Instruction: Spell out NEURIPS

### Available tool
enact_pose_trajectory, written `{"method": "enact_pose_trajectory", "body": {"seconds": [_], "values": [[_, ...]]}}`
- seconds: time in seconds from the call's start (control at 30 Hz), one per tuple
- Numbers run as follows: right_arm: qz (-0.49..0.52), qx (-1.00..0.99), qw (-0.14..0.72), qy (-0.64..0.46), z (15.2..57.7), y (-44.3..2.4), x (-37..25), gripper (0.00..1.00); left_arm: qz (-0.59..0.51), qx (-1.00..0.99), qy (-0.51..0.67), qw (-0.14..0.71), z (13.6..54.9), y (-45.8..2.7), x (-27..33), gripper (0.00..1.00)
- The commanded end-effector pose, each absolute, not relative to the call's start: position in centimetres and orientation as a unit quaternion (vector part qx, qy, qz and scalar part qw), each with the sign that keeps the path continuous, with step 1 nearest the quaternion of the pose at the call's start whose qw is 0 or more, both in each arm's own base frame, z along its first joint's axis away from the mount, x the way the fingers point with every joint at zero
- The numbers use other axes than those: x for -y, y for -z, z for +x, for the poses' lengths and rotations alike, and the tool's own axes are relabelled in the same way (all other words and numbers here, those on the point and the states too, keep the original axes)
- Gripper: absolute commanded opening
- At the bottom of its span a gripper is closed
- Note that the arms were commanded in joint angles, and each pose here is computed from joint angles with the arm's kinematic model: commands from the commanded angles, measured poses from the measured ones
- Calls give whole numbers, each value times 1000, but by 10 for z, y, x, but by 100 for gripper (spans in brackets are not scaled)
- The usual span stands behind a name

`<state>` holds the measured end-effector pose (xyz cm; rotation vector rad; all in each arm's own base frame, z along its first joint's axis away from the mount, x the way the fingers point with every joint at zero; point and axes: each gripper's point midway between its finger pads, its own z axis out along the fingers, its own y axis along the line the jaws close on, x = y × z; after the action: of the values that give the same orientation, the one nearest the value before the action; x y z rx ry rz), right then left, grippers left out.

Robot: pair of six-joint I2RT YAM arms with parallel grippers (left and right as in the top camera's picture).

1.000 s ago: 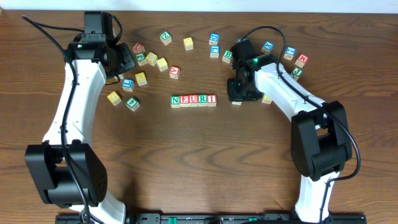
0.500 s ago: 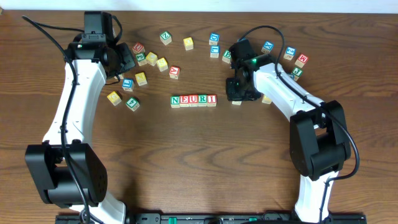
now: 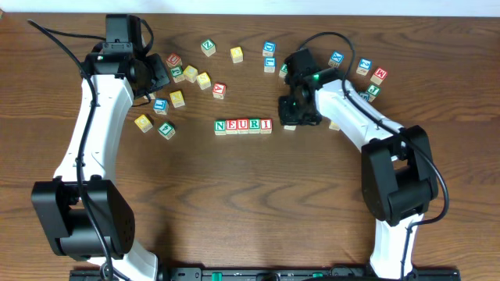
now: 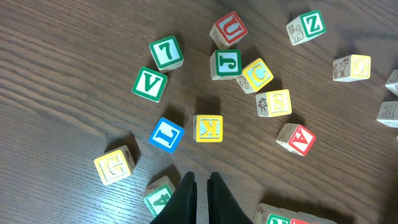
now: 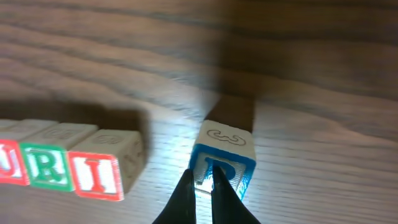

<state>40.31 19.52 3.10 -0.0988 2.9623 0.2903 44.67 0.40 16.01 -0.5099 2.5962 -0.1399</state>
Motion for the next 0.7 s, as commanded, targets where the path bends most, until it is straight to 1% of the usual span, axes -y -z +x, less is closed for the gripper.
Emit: {"method": "enact_pose_trajectory", "body": {"seconds": [0.0,0.33,0.43,0.67], "values": [[-54,-992,46,-108,386,-9,-215,6,-189,-952,41,235,445,-153,-7,8],[-73,-990,47,-107,381,-9,-226,6,-189,-952,41,235,445,-153,-7,8],[-74,-990,48,-107,381,-10,-226,4,-189,-952,41,235,445,-153,-7,8],[-65,-991,63,-101,394,-26,-216,2,-189,-953,41,235,445,-153,-7,8]]}}
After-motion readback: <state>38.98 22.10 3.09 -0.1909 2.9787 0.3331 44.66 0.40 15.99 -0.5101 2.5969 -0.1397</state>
